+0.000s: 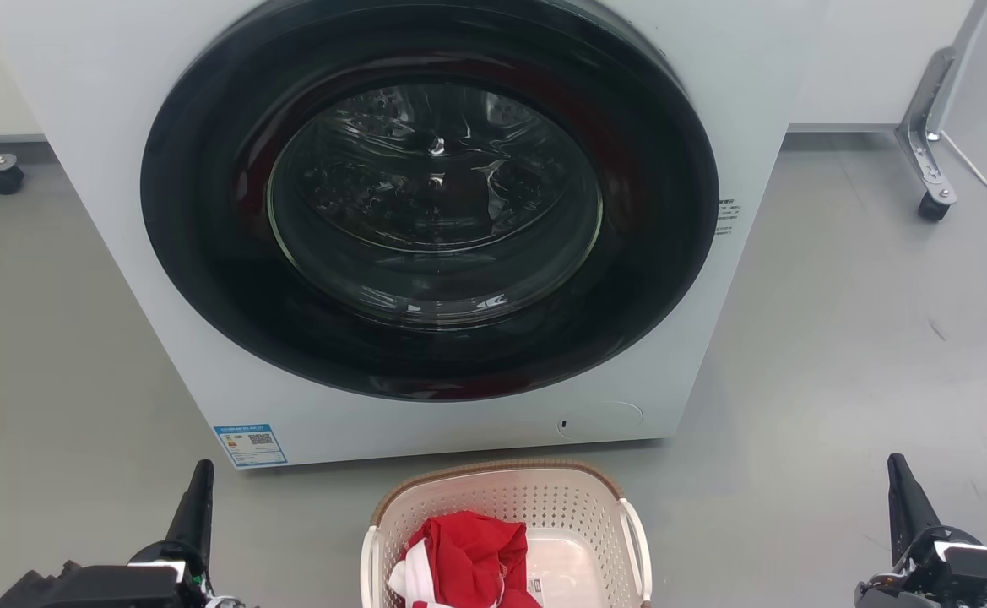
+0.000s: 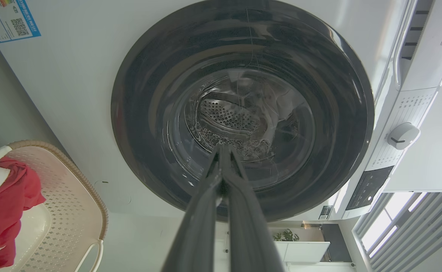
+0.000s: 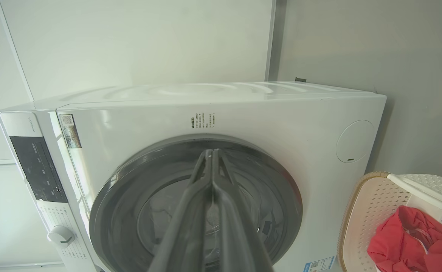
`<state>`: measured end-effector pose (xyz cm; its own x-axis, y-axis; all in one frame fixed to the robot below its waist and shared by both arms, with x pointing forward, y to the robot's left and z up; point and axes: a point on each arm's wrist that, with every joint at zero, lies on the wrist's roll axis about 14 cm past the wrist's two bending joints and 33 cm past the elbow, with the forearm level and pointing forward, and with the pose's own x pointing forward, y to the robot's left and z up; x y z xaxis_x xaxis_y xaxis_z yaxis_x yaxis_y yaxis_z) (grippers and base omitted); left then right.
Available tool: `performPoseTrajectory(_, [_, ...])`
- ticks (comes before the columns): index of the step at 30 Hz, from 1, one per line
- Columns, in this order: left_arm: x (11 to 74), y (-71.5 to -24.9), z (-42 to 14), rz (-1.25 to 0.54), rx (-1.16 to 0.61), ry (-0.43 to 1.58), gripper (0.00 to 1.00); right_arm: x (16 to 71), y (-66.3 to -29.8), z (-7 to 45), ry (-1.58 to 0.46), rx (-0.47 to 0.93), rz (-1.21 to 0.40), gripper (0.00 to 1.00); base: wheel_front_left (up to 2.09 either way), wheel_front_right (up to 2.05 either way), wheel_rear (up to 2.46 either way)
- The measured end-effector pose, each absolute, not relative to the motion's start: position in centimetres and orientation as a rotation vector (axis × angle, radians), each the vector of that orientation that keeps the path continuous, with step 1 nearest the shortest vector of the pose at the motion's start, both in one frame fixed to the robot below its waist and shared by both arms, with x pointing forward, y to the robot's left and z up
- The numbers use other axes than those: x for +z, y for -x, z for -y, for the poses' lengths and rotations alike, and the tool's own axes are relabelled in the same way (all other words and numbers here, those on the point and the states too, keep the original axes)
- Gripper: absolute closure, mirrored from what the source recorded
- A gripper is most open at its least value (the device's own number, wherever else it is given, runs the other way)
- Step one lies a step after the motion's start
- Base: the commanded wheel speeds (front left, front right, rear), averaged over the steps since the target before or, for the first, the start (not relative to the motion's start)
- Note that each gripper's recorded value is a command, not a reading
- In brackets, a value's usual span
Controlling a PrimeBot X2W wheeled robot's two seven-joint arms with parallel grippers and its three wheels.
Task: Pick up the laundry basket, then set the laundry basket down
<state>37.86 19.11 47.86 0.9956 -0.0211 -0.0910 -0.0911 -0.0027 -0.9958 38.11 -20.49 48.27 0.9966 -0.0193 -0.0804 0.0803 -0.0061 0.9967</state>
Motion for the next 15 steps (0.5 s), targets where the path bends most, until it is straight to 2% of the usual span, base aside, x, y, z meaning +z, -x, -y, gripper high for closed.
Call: performPoseTrajectory(15, [47.87, -37.86, -19.11, -0.088, 0.055, 1.573, 1.0, 48.28, -38.11, 20.49, -1.575, -0.078, -0.048, 1.0, 0.0, 0.0, 0.0])
